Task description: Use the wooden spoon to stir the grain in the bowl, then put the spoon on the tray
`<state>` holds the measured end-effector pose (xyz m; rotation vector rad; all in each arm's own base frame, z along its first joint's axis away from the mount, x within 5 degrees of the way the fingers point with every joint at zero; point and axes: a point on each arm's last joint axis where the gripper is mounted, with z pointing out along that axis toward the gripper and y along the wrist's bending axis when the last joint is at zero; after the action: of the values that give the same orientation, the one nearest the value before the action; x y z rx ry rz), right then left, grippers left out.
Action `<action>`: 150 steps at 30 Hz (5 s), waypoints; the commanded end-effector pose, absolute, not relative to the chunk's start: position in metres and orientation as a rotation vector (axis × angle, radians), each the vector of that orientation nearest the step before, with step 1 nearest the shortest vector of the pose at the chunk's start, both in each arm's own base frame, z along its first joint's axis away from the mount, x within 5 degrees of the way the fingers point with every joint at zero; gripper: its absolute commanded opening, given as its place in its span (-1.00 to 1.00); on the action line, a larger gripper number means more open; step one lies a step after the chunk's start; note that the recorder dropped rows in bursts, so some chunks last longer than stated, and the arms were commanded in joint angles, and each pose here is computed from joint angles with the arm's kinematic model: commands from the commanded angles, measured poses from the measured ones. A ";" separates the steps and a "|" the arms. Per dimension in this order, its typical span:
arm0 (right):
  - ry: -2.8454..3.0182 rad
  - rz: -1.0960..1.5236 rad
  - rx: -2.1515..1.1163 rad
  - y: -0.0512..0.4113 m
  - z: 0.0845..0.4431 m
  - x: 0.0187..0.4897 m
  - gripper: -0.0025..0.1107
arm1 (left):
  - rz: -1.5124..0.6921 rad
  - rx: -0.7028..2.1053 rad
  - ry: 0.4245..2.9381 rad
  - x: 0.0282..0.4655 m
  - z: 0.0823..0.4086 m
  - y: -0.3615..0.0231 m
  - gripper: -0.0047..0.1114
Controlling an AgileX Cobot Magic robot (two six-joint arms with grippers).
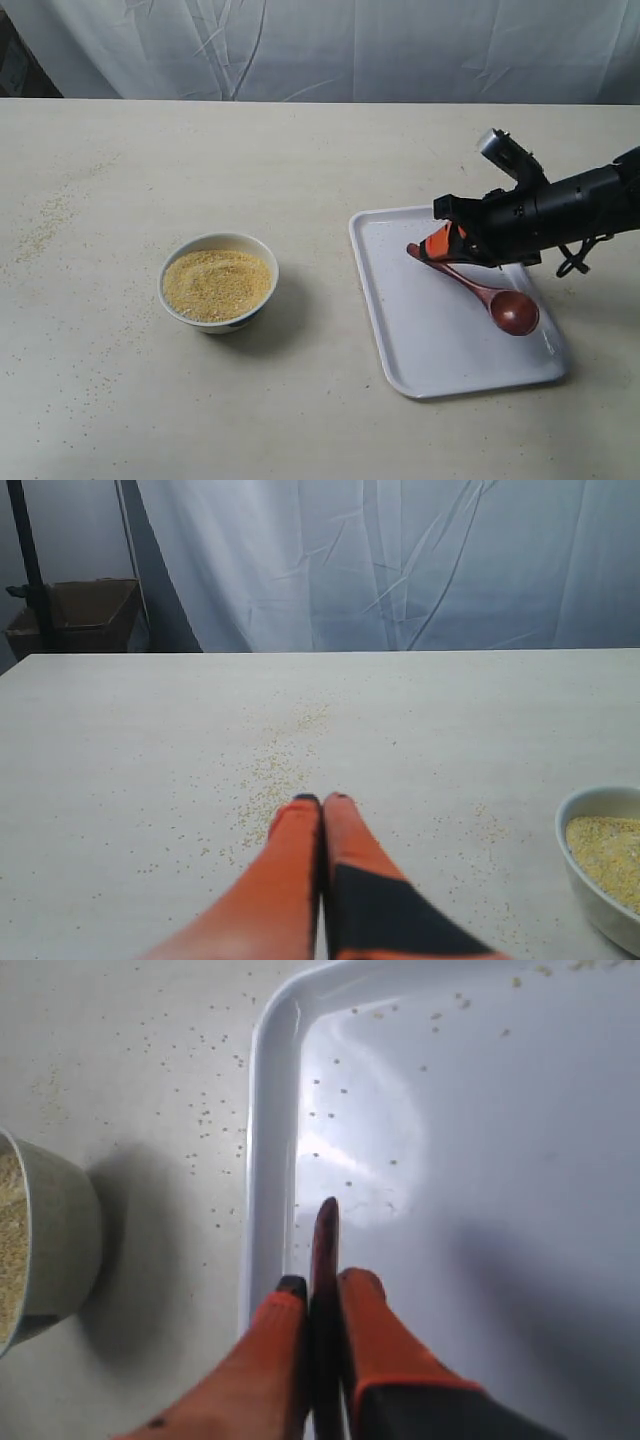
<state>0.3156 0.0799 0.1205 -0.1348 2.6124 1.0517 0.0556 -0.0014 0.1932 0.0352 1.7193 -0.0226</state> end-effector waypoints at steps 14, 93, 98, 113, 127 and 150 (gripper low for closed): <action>2.588 0.617 -0.212 0.058 0.169 0.311 -0.19 | -0.024 0.032 1.714 0.056 0.192 -0.001 -0.92; 1.662 0.044 0.354 -0.009 0.233 0.044 -0.96 | -0.024 0.032 1.714 0.056 0.192 -0.001 -0.92; 1.711 0.050 0.364 -0.010 0.207 0.050 -0.96 | -0.024 0.032 1.714 0.056 0.192 -0.001 -0.92; 1.804 -0.167 0.099 -0.010 0.184 0.053 -0.96 | -0.024 0.032 1.714 0.056 0.192 -0.001 -0.92; 1.802 -0.164 0.098 -0.010 0.184 0.053 -0.96 | -0.024 0.032 1.714 0.056 0.192 -0.001 -0.92; 1.802 -0.014 0.085 -0.003 0.184 0.054 -0.96 | -0.024 0.032 1.714 0.056 0.192 -0.001 -0.92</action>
<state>0.0540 -0.0030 0.1835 0.0888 1.8175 -0.0183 0.0556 -0.0014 0.1932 0.0352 1.7193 -0.0226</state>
